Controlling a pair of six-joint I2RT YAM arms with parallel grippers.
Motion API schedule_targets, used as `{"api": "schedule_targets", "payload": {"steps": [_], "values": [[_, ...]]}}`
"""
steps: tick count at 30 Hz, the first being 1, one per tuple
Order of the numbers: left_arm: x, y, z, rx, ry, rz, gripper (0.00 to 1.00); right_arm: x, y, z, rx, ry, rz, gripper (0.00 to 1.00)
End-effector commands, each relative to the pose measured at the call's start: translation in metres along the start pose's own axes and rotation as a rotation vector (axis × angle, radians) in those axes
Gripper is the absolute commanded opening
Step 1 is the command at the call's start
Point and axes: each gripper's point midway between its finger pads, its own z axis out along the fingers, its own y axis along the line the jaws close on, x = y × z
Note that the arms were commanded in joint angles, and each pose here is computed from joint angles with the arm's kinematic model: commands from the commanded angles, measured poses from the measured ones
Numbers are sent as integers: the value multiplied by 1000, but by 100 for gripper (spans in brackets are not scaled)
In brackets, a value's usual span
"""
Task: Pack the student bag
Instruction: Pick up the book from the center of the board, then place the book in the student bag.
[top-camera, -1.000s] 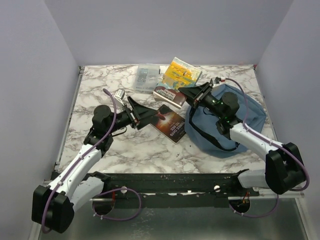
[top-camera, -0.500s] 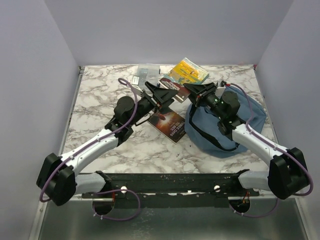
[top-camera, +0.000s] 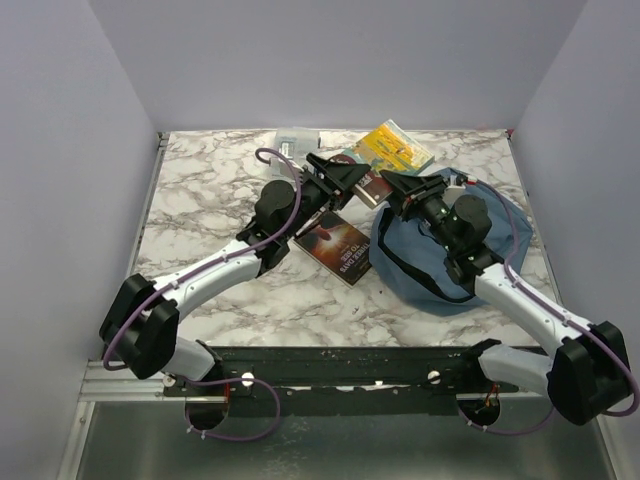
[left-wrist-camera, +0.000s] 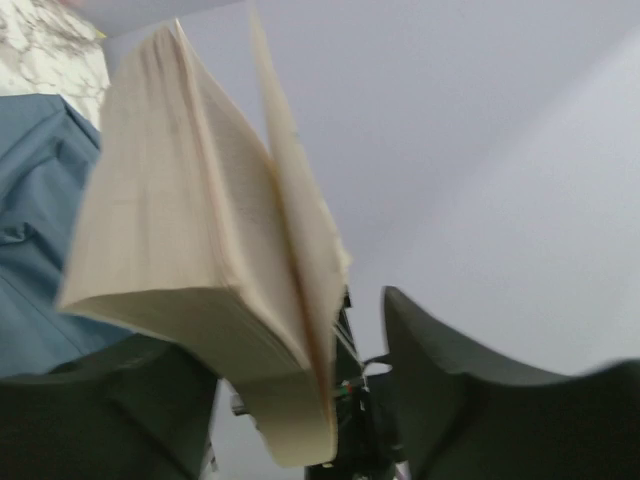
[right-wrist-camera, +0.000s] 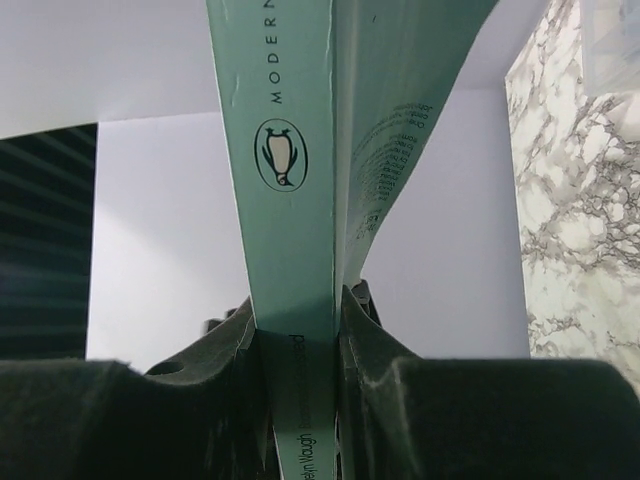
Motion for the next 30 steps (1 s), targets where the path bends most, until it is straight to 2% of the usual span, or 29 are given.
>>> {"api": "schedule_targets", "payload": {"steps": [1,5,6,8,10,11,13,15,16,18,20,22,24,27,30], "values": [[-22,-10,11,28,-172,13,52,-10,14,-9,-29,-73,-16,0],[-24,-10,22,29,-191,17,34,-13,3,-11,18,-92,-28,0],[-25,-10,23,29,-200,30,25,-14,-2,-13,36,-96,-35,1],[-32,-16,21,38,-224,88,9,-14,-13,-18,75,-96,-92,9],[-39,-24,14,45,-248,215,1,-20,-28,-30,142,-107,-197,34],[-46,-24,8,35,-267,278,0,-22,-31,-37,151,-101,-323,44],[-59,-22,-9,15,-305,351,0,-36,-43,-56,252,-134,-550,61],[-72,-20,-26,5,-301,407,0,-48,-42,-75,306,-156,-758,80],[-78,-17,-35,-12,-290,419,0,-50,-35,-80,294,-135,-899,86],[-85,-7,-52,-53,-252,437,0,-57,-28,-92,365,-85,-1122,89],[-91,2,-68,-108,-226,481,0,-65,-23,-101,444,-32,-1292,92],[-90,10,-84,-159,-187,542,0,-64,-24,-102,483,75,-1424,93],[-91,18,-100,-219,-167,591,0,-61,-28,-103,528,203,-1499,94],[-91,35,-121,-319,-138,625,0,-55,-31,-102,568,322,-1520,94],[-94,54,-140,-421,-120,632,0,-55,-47,-108,634,417,-1543,88]]}}
